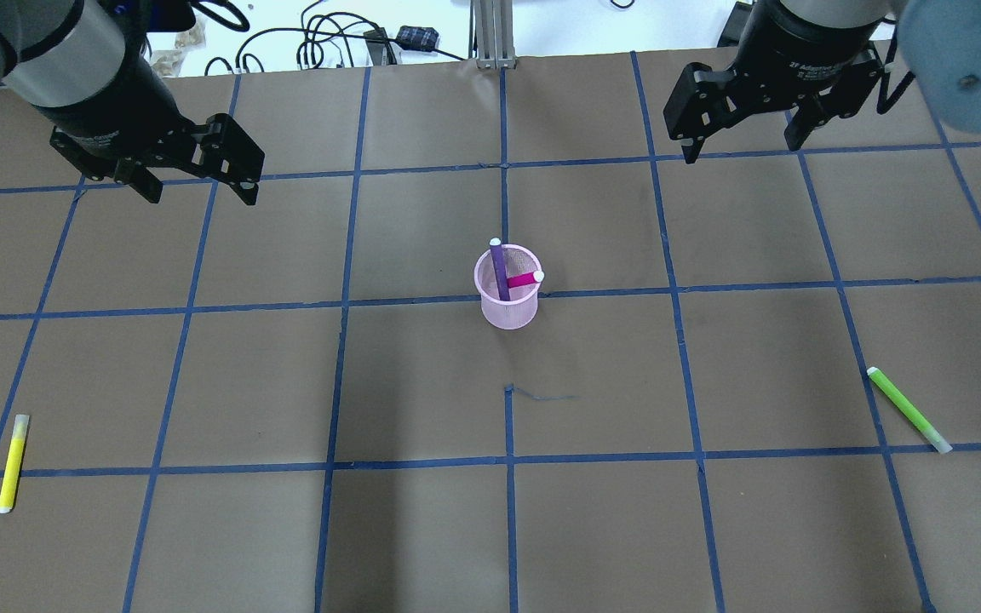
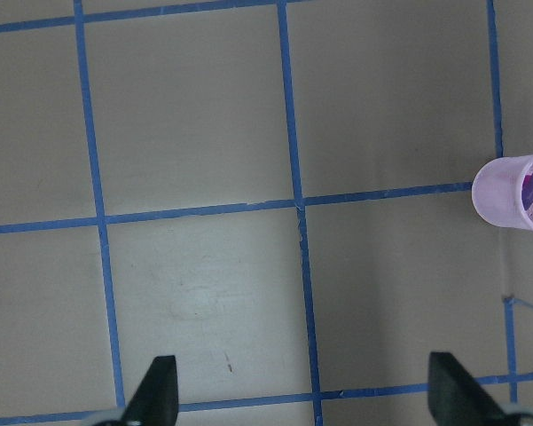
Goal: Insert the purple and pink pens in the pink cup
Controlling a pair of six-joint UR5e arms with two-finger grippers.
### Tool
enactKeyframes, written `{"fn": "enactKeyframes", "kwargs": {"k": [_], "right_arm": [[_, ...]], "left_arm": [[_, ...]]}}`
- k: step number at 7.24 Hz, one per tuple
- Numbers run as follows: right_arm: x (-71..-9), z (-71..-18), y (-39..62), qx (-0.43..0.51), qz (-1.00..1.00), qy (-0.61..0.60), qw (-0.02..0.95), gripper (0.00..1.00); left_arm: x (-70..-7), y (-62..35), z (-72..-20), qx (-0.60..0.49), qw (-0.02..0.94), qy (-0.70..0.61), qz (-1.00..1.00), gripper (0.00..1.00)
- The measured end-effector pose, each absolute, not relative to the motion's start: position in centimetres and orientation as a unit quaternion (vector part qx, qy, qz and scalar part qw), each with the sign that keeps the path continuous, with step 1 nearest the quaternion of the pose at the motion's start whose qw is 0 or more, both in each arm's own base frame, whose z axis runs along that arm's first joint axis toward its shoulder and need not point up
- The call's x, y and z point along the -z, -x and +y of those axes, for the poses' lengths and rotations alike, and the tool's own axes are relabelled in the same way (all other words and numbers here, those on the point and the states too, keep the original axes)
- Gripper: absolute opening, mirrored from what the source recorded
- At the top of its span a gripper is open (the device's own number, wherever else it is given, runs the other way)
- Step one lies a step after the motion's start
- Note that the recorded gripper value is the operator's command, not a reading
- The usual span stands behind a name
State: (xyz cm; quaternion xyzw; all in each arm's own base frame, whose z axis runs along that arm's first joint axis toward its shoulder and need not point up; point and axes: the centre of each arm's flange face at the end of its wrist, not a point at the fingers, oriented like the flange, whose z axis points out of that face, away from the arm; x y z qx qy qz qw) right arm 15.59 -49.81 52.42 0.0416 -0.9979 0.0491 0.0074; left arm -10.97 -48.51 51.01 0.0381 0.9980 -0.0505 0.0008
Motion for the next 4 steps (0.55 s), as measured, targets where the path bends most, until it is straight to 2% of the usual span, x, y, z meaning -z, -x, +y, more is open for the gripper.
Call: {"fn": "enactKeyframes", "kwargs": {"k": [4], "right_arm": [[-52.2,-50.0,-15.5,-0.047,-0.998,-0.036,0.006,1.0]], "left_arm": [[-52.2,10.9,-51.0,0.042,-0.003,-0.038,0.998,1.0]]}}
